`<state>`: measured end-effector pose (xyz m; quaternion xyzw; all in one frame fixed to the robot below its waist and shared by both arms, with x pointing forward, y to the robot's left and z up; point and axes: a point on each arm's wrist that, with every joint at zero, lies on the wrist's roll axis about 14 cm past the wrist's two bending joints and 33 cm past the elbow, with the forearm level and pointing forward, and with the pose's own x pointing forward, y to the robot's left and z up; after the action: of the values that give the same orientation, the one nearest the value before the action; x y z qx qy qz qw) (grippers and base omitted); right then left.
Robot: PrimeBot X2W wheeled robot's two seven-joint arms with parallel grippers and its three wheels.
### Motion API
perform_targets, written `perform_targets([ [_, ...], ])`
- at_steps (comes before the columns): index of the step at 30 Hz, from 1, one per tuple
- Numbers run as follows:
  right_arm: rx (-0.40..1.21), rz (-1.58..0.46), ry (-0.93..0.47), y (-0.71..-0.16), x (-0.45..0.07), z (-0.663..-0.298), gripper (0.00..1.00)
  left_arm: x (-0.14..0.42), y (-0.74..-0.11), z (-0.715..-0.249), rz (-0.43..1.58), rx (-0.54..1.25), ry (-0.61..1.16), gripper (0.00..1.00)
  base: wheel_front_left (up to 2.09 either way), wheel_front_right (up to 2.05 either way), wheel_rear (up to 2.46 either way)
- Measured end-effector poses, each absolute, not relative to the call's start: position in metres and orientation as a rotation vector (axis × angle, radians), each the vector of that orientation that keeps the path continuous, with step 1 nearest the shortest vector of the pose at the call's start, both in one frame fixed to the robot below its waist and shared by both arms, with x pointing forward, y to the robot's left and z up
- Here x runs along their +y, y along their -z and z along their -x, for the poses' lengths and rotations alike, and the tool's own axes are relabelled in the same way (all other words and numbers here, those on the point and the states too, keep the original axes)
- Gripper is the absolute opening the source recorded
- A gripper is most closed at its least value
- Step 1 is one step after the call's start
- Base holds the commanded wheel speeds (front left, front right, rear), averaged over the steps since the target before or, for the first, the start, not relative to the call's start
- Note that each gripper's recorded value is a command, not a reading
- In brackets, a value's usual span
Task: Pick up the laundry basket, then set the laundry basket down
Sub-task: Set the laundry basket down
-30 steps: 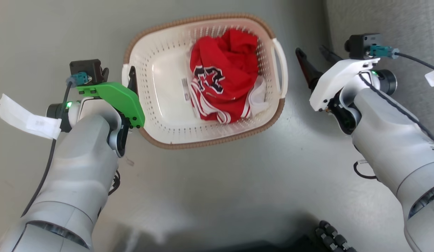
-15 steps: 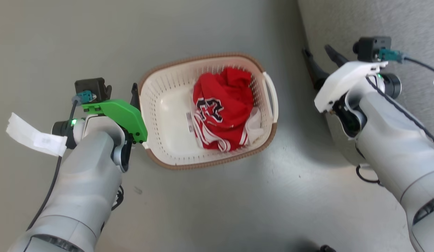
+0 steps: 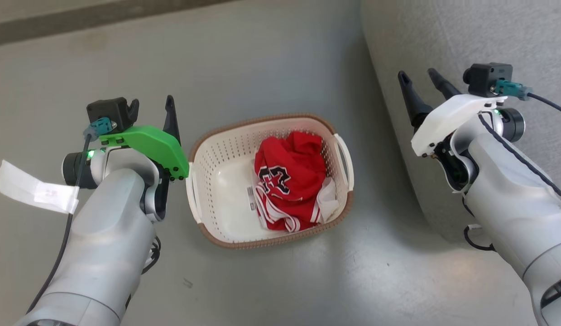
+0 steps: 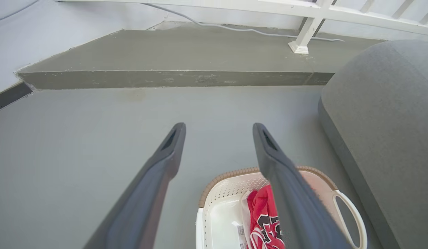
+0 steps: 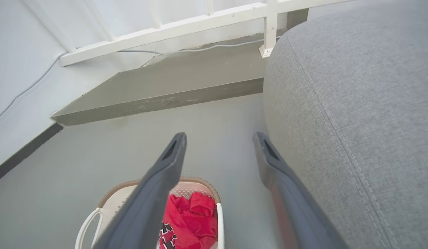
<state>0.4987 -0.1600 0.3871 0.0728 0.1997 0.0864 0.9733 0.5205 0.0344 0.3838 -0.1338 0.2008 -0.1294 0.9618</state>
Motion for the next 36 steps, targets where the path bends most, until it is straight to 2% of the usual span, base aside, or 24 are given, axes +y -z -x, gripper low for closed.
perform_targets([
  [9,0.252,-0.117,-0.173,-0.441,-0.161,-0.498,1.0,0.042,-0.448,-0.523,0.276,0.222,0.265,1.0,0.0,0.0,0.0],
  [18,0.123,-0.085,-0.163,-0.483,-0.163,-0.485,1.0,0.047,-0.481,-0.503,0.266,0.118,0.272,1.0,0.0,0.0,0.0],
  [36,0.066,-0.101,-0.136,-0.49,-0.157,-0.423,1.0,0.069,-0.485,-0.44,0.222,0.073,0.235,1.0,0.0,0.0,0.0],
])
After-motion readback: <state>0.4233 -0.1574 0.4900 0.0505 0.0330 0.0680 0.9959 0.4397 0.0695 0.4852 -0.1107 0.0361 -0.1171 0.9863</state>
